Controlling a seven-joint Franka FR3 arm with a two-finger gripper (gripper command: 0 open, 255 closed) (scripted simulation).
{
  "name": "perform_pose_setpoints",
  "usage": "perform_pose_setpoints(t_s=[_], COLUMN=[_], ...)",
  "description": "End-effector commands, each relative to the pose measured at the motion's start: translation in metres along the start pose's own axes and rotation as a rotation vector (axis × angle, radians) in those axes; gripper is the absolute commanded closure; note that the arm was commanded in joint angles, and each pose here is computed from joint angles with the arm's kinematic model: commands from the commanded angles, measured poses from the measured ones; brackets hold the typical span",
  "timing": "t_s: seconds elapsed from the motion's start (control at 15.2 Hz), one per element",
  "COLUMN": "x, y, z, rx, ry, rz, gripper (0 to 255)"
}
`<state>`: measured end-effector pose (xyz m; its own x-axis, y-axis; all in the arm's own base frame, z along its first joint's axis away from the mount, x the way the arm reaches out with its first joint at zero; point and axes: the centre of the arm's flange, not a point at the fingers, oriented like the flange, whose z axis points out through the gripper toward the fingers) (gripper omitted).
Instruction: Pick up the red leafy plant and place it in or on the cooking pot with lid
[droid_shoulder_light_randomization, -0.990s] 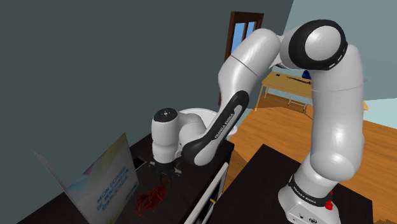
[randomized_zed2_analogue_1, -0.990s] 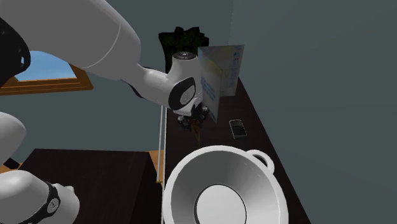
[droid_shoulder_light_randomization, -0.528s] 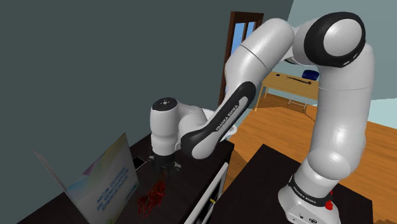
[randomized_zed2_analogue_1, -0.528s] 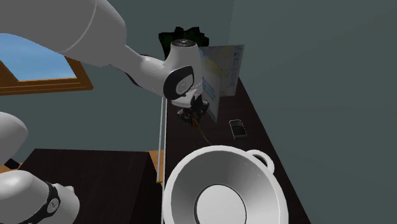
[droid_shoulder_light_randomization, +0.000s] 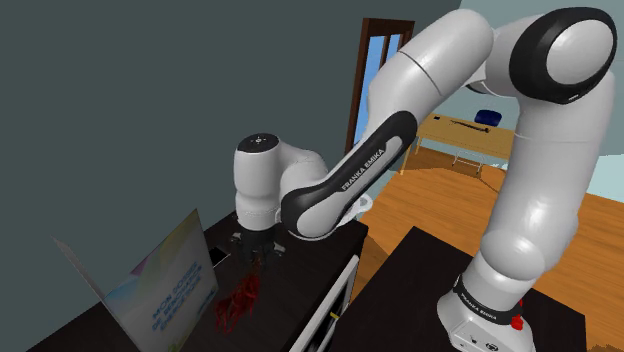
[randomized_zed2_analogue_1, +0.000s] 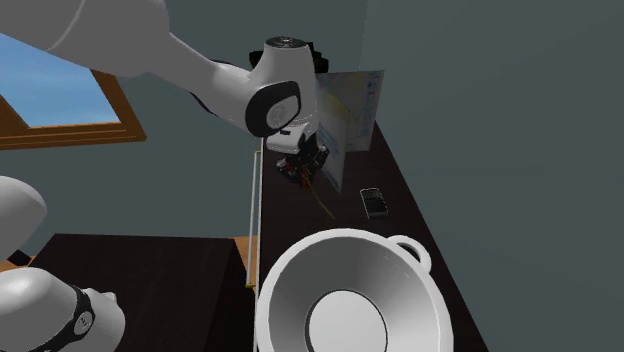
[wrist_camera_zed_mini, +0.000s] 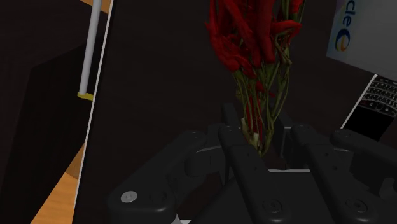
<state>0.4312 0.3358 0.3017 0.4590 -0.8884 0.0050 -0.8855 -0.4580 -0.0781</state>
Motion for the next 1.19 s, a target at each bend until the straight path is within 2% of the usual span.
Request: perform_pose_setpoints(t_s=[0.0,1.12], x=[0.001,0.001], y=[-0.002,-0.009], z=[-0.01,-0.1], rx=[0.0,0.0], ry=[-0.001,-0.001], rz=[0.0,0.0], gripper=[255,255])
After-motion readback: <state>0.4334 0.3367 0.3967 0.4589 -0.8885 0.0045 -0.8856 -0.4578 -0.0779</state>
